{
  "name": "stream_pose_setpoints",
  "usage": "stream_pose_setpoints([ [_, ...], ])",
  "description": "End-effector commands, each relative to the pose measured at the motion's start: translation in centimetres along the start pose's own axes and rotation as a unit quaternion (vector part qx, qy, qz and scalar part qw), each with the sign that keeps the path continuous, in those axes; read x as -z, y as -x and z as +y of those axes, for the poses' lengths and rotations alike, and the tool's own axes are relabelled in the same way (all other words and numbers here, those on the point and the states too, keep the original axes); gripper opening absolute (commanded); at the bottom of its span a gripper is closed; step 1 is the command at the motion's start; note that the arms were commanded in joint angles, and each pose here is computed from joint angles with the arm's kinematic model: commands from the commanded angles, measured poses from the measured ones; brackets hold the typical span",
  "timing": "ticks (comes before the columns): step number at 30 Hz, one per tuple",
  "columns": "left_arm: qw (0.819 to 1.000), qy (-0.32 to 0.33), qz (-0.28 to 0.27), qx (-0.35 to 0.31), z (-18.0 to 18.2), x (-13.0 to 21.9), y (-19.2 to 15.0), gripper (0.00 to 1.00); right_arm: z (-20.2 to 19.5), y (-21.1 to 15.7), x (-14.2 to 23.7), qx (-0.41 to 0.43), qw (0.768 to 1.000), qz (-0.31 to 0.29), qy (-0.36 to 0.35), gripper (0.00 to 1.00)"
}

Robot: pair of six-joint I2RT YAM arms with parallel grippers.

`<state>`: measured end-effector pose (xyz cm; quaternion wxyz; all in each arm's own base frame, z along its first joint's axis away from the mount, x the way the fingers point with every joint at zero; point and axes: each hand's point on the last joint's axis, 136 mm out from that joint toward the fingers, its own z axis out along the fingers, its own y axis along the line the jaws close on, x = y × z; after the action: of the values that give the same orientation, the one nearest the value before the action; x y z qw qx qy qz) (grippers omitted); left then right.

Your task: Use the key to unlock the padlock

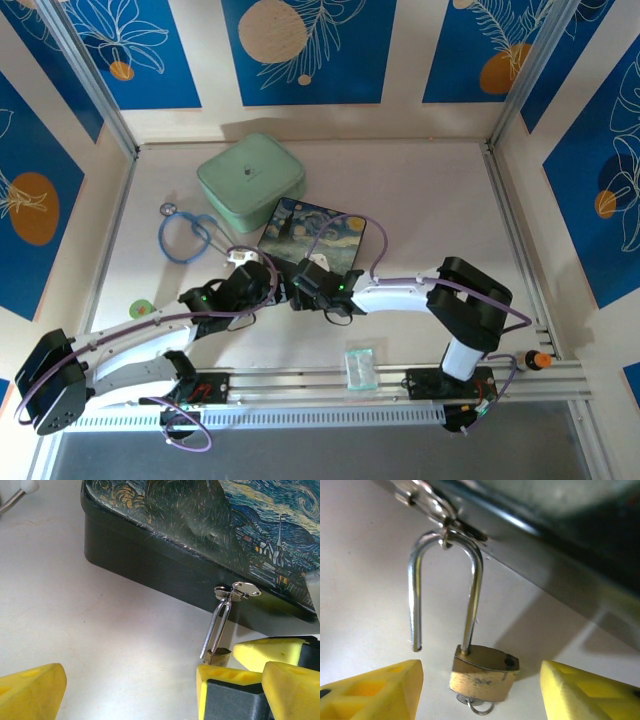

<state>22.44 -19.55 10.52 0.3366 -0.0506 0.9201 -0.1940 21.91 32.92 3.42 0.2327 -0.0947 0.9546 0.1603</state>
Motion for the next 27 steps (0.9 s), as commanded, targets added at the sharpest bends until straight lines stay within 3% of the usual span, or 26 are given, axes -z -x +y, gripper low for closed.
stream_pose_setpoints([
  [1, 1.0, 0.009, -0.014, -0.005, 0.5, 0.1, 0.7, 0.99, -0.6, 0.0, -0.5, -0.009, 1.0, -0.002, -0.027, 0.65],
  [20, 0.999, 0.026, -0.025, -0.029, 0.6, 0.1, 1.5, 0.99, -1.4, -0.9, -1.7, 0.006, 0.998, 0.011, -0.056, 0.39],
  [27, 0.994, 0.046, -0.035, -0.095, 0.5, 0.2, 2.7, 0.99, -2.4, -1.7, -0.6, 0.004, 0.999, 0.016, -0.051, 0.31],
])
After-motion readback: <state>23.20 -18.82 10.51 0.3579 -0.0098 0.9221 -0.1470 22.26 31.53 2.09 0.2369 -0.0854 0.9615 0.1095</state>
